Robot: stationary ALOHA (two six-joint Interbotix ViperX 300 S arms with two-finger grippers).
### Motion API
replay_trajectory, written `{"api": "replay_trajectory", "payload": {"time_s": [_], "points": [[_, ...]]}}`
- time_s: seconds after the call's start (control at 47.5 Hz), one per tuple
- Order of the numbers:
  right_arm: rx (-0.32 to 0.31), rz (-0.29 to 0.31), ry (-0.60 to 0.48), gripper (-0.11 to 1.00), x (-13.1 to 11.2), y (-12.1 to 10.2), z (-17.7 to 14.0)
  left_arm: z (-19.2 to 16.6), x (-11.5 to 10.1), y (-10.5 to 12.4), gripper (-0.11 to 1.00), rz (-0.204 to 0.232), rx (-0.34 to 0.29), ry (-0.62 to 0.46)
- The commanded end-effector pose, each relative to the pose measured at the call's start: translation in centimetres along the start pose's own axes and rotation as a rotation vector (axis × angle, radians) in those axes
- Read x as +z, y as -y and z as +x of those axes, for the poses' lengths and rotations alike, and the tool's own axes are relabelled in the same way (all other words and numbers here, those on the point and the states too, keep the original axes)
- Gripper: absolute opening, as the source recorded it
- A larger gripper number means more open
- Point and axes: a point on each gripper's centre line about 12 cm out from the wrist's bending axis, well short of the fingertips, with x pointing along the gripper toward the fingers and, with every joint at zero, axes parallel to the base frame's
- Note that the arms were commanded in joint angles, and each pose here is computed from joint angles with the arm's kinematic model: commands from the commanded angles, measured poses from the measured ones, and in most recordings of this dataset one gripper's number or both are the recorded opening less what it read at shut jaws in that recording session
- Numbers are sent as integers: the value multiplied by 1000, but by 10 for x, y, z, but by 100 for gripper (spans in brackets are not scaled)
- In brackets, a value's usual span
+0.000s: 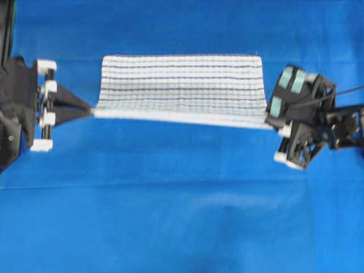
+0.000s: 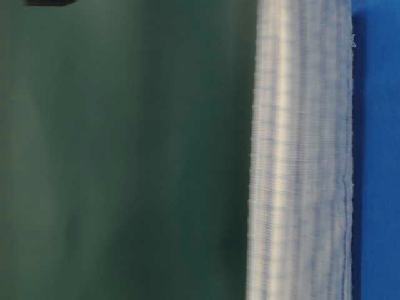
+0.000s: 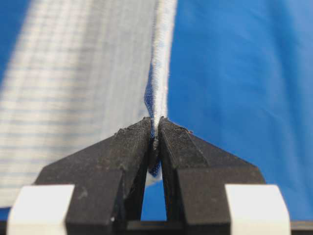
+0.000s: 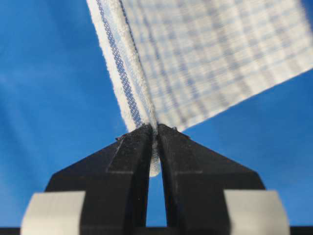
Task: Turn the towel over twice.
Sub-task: 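Swing the held edge over and lay it along the near side, then open both grippers and withdraw them sideways from the towel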
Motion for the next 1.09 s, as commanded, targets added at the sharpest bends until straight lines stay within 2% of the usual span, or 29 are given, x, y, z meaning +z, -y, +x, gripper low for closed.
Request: {"api": "replay_trajectory", "payload": {"time_s": [0.0,0.189,0.315,0.547,0.778,1.073], "points": [[46,3,4,8,-4,-12,3,4,-2,11,4,-9,-50,-21],[130,13,-8,8,-21,-35,19,13,-13,37,5,-31,-151,-88],[157,38,-26,8,-32,-45,31,20,-21,47,5,-33,-182,-127],[177,66,-52,8,-41,-55,45,37,-38,53,5,-43,-188,-221],[181,63,-55,8,-41,-58,48,50,-35,63,4,-22,-211,-254],[167,57,-71,9,-41,-61,56,50,-36,63,5,-18,-210,-276]]}}
